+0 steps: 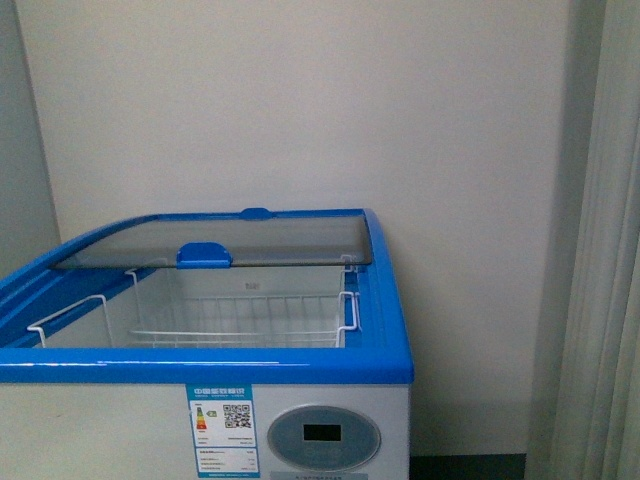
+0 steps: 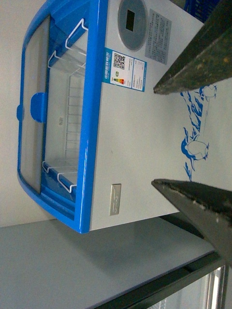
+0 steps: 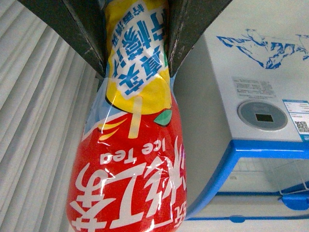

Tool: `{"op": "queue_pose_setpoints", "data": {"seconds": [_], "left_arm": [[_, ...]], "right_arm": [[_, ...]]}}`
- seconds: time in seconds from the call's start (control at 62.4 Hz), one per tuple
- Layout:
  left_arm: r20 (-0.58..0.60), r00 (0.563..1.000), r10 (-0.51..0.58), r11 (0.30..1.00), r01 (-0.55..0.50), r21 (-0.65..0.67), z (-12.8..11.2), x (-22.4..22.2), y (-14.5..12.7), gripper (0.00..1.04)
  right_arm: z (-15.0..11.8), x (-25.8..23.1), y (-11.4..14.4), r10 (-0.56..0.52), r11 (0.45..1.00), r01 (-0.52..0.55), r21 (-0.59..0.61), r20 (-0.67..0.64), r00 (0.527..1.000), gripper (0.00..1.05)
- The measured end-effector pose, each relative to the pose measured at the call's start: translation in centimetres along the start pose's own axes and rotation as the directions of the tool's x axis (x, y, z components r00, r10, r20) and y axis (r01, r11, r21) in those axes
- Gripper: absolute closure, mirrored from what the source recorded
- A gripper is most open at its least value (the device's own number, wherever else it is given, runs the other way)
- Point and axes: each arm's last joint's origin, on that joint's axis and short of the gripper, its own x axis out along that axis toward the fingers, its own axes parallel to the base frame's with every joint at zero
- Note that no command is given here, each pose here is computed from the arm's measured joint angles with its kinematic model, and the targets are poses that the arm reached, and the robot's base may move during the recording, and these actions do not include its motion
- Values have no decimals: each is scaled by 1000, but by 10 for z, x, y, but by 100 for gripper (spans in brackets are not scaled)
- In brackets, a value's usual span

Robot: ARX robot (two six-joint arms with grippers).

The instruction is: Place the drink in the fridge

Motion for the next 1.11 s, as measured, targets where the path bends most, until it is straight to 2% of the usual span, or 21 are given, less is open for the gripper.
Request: {"op": "queue_pose_setpoints", "data": {"seconds": [0.144,0.224,0.369,0.497,0.577,0.738,0.882,1.106], "left_arm": [[0,1000,0,1000,0,0,0,0,0,15],[0,1000,0,1000,0,2,0,0,0,6],[0,1000,-1,1000,1,2,0,0,0,8],[-1,1000,0,1000,0,2,0,0,0,8],[-1,1000,0,1000,0,2,0,0,0,8],[-1,1000,0,1000,0,2,0,0,0,8],[-1,1000,0,1000,0,2,0,0,0,8],[-1,1000,0,1000,0,2,0,0,0,8]], "right_arm": [[1,0,0,-5,1000,5,-8,11,1000,75],[6,-1,0,-84,995,87,-41,72,994,75],[11,3,-2,-119,991,125,-51,104,987,75],[13,17,-1,-94,992,101,-80,83,992,75],[27,33,0,-68,991,76,-111,74,995,75],[64,80,4,-39,984,49,-172,59,997,75],[82,130,12,-19,974,19,-226,0,1000,75],[114,212,49,43,941,-57,-335,-48,998,75]]}}
